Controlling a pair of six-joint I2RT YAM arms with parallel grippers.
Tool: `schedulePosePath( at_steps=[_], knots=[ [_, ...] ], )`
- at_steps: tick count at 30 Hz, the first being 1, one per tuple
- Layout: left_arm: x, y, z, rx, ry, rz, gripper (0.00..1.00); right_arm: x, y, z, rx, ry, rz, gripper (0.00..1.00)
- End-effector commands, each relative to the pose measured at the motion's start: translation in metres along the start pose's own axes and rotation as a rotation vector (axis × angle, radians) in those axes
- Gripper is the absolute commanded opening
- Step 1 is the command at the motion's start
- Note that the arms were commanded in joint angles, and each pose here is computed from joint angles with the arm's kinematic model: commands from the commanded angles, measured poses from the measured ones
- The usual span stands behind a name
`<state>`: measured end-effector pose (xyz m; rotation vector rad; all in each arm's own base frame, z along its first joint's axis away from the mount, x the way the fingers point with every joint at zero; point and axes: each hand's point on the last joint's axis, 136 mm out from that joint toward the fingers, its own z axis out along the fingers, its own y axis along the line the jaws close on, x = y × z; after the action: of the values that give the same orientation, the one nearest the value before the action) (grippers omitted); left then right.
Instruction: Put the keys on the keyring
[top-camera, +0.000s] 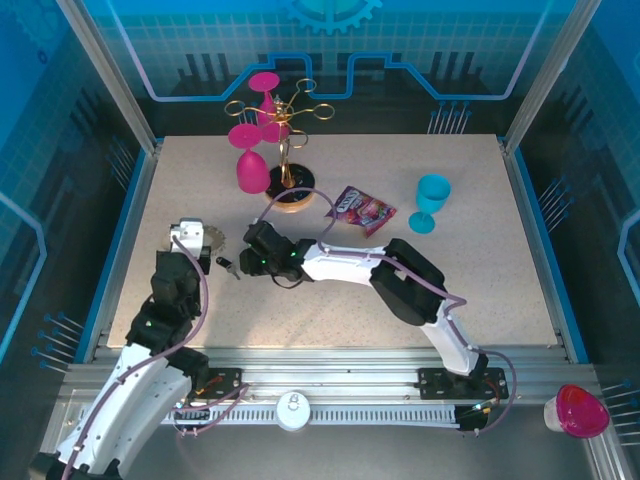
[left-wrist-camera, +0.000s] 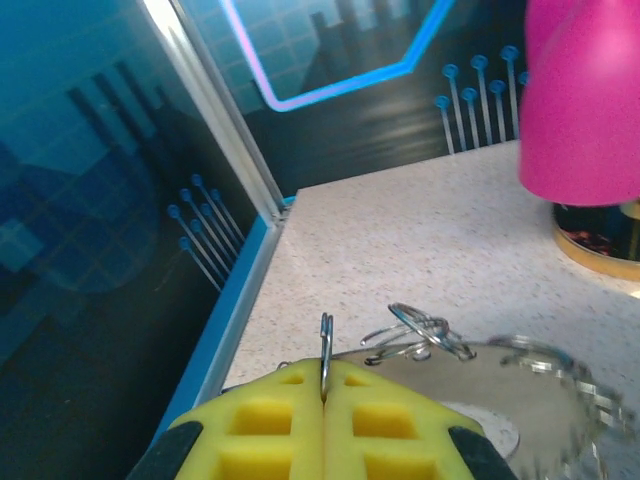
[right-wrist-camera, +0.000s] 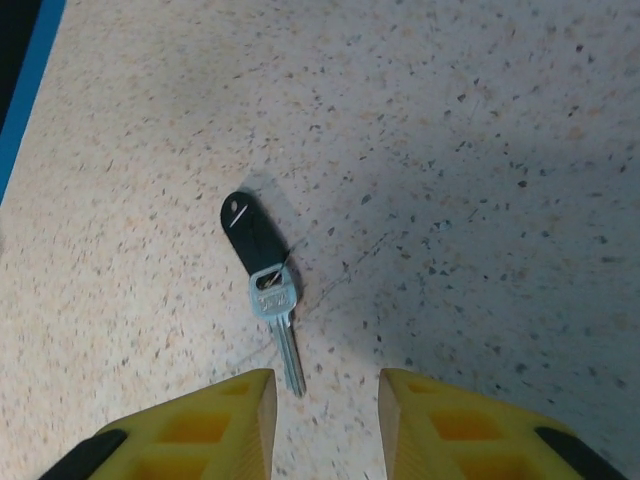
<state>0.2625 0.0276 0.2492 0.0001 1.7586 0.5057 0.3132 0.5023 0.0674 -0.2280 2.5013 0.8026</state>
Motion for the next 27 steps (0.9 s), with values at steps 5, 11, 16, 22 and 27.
schedulePosePath(
  at_steps=[5, 11, 16, 22, 27],
  knots=[
    [-0.007, 0.035, -0.007, -0.177, -0.079, -0.118, 0.00, 0.005, 0.002, 0.029, 0.073, 0.051, 0.124, 0.34],
    [-0.007, 0.036, -0.008, -0.177, -0.086, -0.129, 0.00, 0.012, 0.006, 0.049, 0.073, 0.087, 0.158, 0.34],
    [-0.007, 0.034, -0.007, -0.170, -0.091, -0.126, 0.00, 0.015, 0.011, 0.062, 0.081, 0.109, 0.152, 0.33],
    [-0.007, 0.032, -0.007, -0.159, -0.095, -0.127, 0.00, 0.020, 0.012, 0.074, 0.100, 0.132, 0.140, 0.29],
    [-0.008, 0.032, -0.007, -0.156, -0.096, -0.126, 0.00, 0.023, 0.014, 0.079, 0.098, 0.141, 0.134, 0.24]
  ],
)
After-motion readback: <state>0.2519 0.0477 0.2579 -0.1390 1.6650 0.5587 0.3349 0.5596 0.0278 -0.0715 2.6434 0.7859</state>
